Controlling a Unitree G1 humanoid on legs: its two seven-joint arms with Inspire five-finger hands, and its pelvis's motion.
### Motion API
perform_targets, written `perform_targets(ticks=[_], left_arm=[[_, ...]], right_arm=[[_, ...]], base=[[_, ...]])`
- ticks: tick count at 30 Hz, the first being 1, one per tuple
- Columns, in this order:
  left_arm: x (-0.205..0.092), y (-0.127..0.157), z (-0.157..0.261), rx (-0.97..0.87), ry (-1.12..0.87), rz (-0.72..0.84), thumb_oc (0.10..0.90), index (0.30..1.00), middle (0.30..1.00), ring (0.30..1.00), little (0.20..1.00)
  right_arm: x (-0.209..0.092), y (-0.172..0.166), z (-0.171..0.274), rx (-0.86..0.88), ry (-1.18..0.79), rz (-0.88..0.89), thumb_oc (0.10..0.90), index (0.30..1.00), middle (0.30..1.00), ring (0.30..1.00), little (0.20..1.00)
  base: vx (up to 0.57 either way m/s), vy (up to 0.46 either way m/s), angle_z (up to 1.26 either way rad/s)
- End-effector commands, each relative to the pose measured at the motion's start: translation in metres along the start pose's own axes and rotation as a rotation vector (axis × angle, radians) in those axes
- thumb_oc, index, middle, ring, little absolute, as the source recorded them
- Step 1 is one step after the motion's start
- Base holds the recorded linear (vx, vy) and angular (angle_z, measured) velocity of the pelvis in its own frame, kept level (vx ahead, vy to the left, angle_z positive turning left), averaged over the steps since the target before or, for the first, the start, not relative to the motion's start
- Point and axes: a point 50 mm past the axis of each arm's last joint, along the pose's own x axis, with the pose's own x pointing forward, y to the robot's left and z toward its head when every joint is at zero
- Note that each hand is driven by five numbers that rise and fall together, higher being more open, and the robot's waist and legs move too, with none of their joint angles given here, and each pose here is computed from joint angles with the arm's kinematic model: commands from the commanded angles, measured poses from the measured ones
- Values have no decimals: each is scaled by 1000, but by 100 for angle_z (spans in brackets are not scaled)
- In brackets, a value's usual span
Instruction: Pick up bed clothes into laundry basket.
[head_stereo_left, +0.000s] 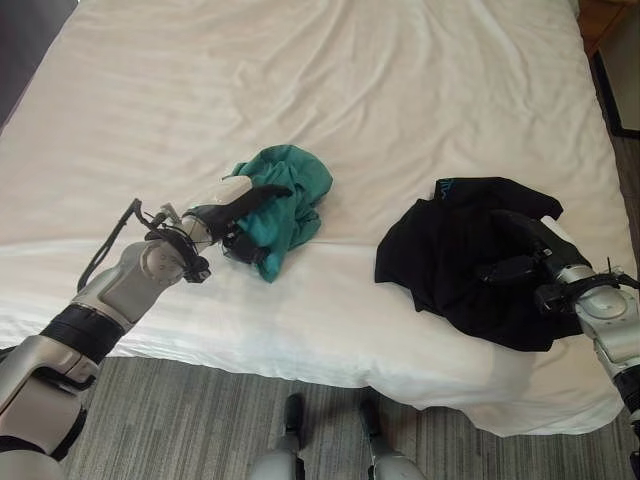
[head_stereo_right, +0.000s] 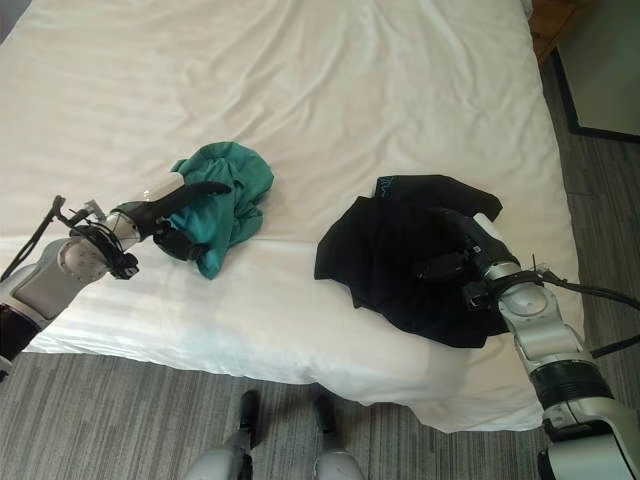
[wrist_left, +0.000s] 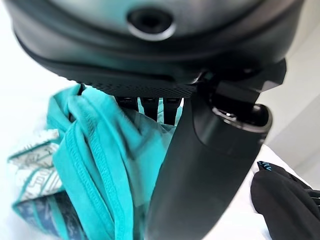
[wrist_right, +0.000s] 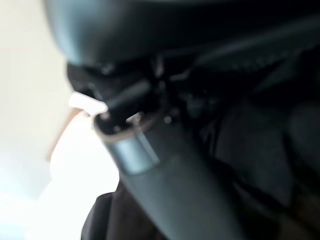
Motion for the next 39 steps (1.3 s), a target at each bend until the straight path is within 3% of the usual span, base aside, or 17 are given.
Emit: perform_targets(ticks=[1,9,10,11,12,13,14,15,16,26,28,30,32,33,34,36,39], left_arm=[[12,7,0,-55,14,121,800,900,900,900,900],[20,-108,-34,-129,340,-105,800,900,900,900,900],[16,-123,-40,-101,386,-163,759,839,839,839,839],[16,-123,-40,-101,386,-163,616,625,625,625,625],[12,-133,-43,-73,410,-212,552,528,528,528,528],[6,-140,-49,-56,442,-239,400,300,300,300,300],[4,-142,-51,-39,446,-252,400,300,300,300,300],[3,-143,-51,-32,442,-259,400,300,300,300,300],[3,-143,-51,-32,442,-259,400,300,300,300,300],[2,-156,-26,-164,311,-240,400,300,300,300,300],[-2,-147,-19,-302,260,-180,400,300,300,300,300],[-10,-108,-5,-447,92,-103,400,300,300,300,300],[-40,-45,-5,-703,-63,118,400,300,300,300,300],[-40,-45,-5,-703,-62,118,400,300,300,300,300],[-56,3,-6,-738,-154,324,400,300,300,300,300],[-73,36,-6,-716,-210,487,400,300,300,300,300],[-99,67,2,-643,-299,656,400,300,300,300,300]], right_arm=[[-4,-2,-9,46,13,-49,800,900,900,900,900],[-18,85,-84,363,288,-21,800,900,900,900,900],[-23,100,-95,377,351,-3,800,900,900,900,900],[-23,100,-96,377,351,-3,800,900,900,900,900],[-29,108,-106,389,397,7,800,900,900,900,900],[-38,116,-117,382,448,30,800,900,900,900,900],[-42,120,-121,371,466,47,764,846,846,846,846],[-46,119,-126,358,486,49,496,444,444,444,444],[-46,119,-126,358,486,49,411,316,316,316,316],[-67,99,-143,152,518,16,400,300,300,300,300],[-61,85,-126,113,420,-13,400,300,300,300,300],[-47,52,-86,177,209,-121,400,300,300,300,300],[-39,7,-7,197,-161,-210,400,300,300,300,300],[-39,7,-7,197,-161,-210,400,300,300,300,300],[-42,-14,42,251,-392,-260,400,300,300,300,300],[-51,-31,71,279,-546,-307,400,300,300,300,300],[-78,-63,101,255,-725,-456,400,300,300,300,300]], base=[[0,0,0],[-5,-3,-1],[25,-11,-10],[29,-8,-8],[40,2,-10],[54,4,-10],[50,3,-16],[23,2,-17],[31,1,-19],[3,6,-3],[-30,42,2],[-4,15,-2],[16,-9,0],[59,-24,0],[15,-24,4],[10,-8,8],[-38,86,19]])
